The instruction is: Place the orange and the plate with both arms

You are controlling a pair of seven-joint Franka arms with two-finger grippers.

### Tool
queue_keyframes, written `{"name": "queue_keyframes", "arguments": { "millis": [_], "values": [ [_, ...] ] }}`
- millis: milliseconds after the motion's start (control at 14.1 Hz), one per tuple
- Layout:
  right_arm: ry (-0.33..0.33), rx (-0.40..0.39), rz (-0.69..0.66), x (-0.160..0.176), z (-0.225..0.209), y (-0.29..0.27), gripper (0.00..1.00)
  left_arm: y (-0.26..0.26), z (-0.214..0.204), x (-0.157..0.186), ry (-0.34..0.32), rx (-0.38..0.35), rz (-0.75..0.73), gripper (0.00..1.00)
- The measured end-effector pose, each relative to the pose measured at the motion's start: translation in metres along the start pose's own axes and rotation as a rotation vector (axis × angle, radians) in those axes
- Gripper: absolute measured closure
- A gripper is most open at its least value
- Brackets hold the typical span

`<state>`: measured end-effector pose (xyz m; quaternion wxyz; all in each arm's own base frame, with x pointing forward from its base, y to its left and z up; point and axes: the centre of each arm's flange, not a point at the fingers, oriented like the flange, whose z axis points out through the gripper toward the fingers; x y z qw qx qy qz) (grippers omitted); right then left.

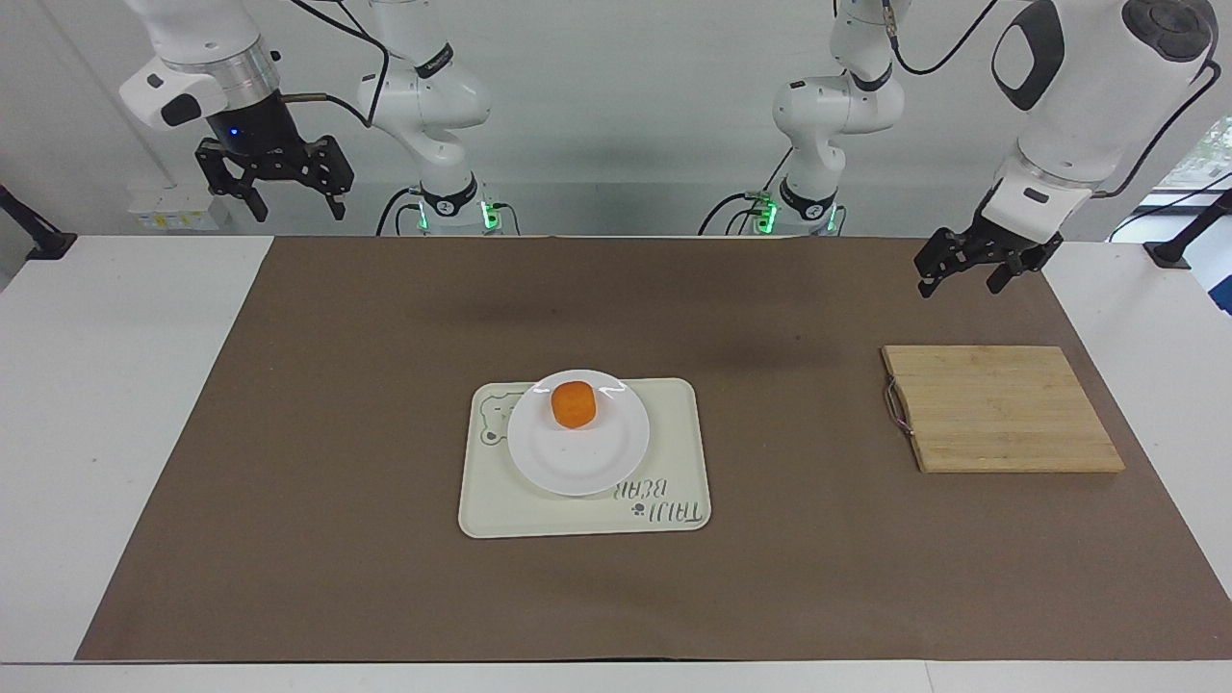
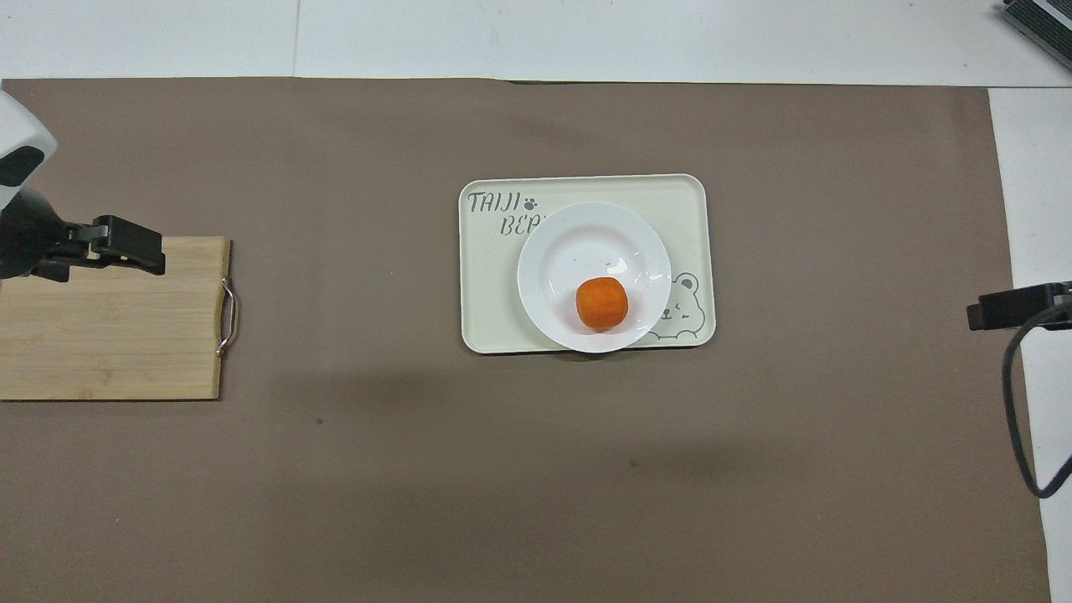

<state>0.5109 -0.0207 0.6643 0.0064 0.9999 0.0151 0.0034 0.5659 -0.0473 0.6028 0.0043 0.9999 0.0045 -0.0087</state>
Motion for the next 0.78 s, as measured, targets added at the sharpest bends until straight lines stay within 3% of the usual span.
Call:
{"name": "queue_keyframes", "arguments": {
  "millis": [778],
  "values": [
    [-0.001, -0.015, 0.0, -0.0001, 0.0, 0.0017, 0.0, 0.0, 0.0, 0.0, 0.0, 0.0, 0.0, 0.0]
  ]
}}
